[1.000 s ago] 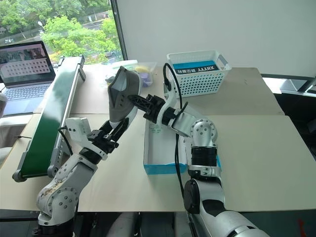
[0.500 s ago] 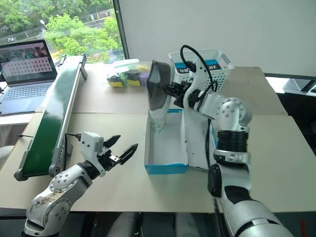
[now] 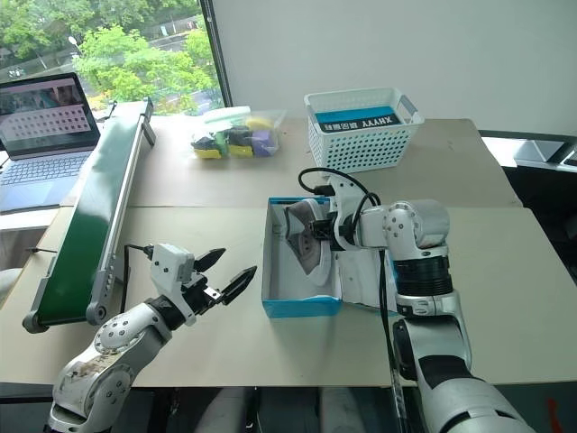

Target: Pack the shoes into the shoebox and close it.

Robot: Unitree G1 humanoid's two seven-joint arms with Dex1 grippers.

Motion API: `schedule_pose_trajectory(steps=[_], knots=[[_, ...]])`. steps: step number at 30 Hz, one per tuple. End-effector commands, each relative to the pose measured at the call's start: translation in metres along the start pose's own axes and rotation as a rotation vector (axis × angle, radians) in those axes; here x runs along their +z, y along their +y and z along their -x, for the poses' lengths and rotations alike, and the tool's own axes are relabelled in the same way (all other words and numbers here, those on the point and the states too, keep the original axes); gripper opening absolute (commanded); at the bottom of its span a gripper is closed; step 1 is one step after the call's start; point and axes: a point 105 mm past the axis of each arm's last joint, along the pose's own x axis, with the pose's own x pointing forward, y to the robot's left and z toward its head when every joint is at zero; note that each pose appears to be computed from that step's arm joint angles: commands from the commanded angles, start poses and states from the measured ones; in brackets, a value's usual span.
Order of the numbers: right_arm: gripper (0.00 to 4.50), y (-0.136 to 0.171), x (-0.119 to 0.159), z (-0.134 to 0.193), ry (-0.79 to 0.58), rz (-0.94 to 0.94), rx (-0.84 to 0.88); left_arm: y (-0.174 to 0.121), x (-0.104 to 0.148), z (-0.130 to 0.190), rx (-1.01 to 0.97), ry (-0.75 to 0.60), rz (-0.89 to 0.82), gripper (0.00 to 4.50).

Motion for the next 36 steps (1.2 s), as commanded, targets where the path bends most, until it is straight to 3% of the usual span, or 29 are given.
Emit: schedule_pose_trajectory(steps=[1,2,9,11,16,19,23,26,28,35,36], knots=[[0.84,-0.004,0.011,0.006,-0.048,-0.009,-0.042,-0.004,0.010,0.002,-0.005,-0.042,-0.029,4.48],[1.33,-0.006,0.010,0.006,-0.049,-0.011,-0.059,-0.004,0.010,0.002,-0.003,-0.043,-0.029,4.50],[3.55,-0.001,0.024,0.007,-0.107,0.054,-0.100,-0.003,0.011,0.004,0.009,-0.050,-0.027,4.50],[4.15,0.008,0.044,0.014,-0.204,0.106,-0.101,-0.001,0.011,0.004,0.018,-0.053,-0.027,4.50],[4.15,0.037,0.095,0.043,-0.470,0.201,-0.042,0.012,0.016,0.006,0.095,-0.081,-0.028,4.50],[4.15,0.045,0.117,0.059,-0.603,0.266,-0.049,0.038,0.024,0.011,0.239,-0.122,-0.039,4.50],[4.15,0.067,0.129,0.073,-0.745,0.305,0.090,0.081,0.043,0.027,0.498,-0.209,-0.062,4.50],[4.15,0.105,0.111,0.080,-0.803,0.573,0.273,0.125,0.046,0.057,0.755,-0.198,-0.098,4.50],[4.15,0.124,0.090,0.079,-0.783,0.707,0.394,0.138,0.048,0.072,0.814,-0.212,-0.076,4.50],[4.15,0.135,0.047,0.060,-0.704,0.758,0.582,0.163,0.038,0.108,0.927,-0.100,-0.115,4.50],[4.35,0.133,0.041,0.052,-0.688,0.749,0.585,0.167,0.036,0.115,0.950,-0.087,-0.115,4.50]])
